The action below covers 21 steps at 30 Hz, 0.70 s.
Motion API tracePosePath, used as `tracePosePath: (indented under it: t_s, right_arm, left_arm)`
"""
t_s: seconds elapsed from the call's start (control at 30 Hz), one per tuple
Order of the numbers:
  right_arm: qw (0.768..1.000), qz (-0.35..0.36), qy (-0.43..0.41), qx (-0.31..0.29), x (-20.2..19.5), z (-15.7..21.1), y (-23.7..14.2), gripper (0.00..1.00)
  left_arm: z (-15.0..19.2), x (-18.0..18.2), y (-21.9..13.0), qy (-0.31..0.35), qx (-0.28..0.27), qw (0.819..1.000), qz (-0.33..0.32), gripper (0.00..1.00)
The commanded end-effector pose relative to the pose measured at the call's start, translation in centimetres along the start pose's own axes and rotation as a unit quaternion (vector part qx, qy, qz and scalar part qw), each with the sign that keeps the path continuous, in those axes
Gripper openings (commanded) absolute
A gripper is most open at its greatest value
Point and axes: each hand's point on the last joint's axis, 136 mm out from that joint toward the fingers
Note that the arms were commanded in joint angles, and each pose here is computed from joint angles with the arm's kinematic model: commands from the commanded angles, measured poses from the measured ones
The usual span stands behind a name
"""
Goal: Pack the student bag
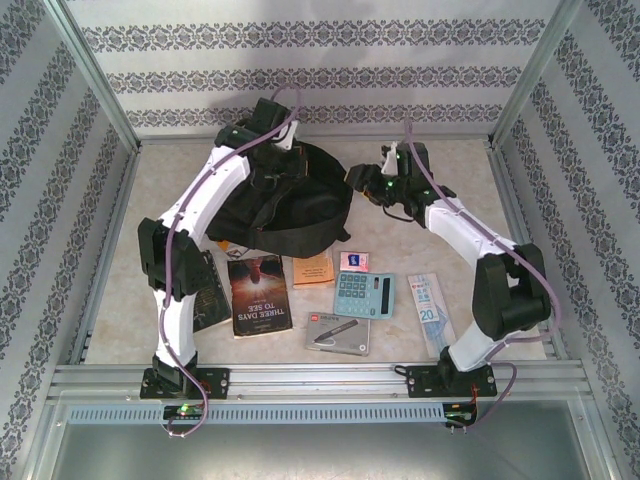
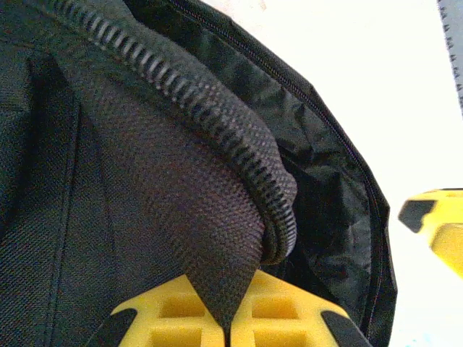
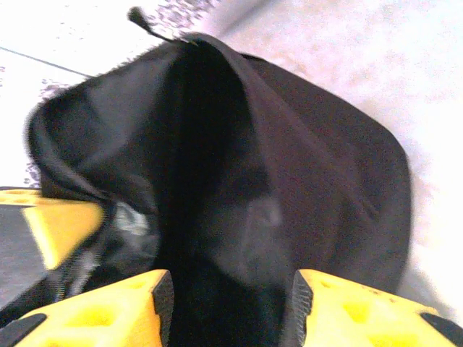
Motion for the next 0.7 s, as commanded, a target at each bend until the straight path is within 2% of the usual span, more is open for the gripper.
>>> tracePosePath:
  t_s: [0.0,0.17,0.37,0.43,0.53,0.67]
  right_arm:
    - [0.998,0.022,-0.054,-0.019,2.3,-1.5,-1.3,0.4]
    - [0.999,-0.025,-0.028,0.024,4.6,-0.2,1.9,0.01]
    - [0.992,-0.102,0.006,0.077,7.5,2.5,6.5,0.0]
    - [0.988,-0.124,0.023,0.087,8.2,2.9,7.9,0.0]
    - [0.984,-0.157,0.05,0.07,8.5,2.1,9.2,0.0]
    - [0.98,-0.18,0.075,0.047,8.2,0.4,9.8,0.0]
  left_arm:
    - [-1.6,-2.4,-4.8,-0.014,-0.037,0.997,0.06,0.0]
    - [-2.5,-3.1,-5.4,-0.042,-0.039,0.994,0.098,0.03]
    - [-2.6,-3.9,-5.0,-0.067,-0.02,0.988,0.134,0.11]
    - [-2.1,-4.1,-4.4,-0.077,-0.004,0.986,0.147,0.17]
    - [-1.3,-3.9,-3.7,-0.086,0.017,0.985,0.15,0.43]
    - [-0.7,-3.0,-4.0,-0.078,0.017,0.989,0.125,0.61]
Point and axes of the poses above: each hand's point on the last joint's axis, 136 mm out from that joint toward the fingers, its own y axis out along the fingers, its own x axis along the line the jaws close on, z = x × y, and after that the axes turned 15 degrees about -y, right-handed
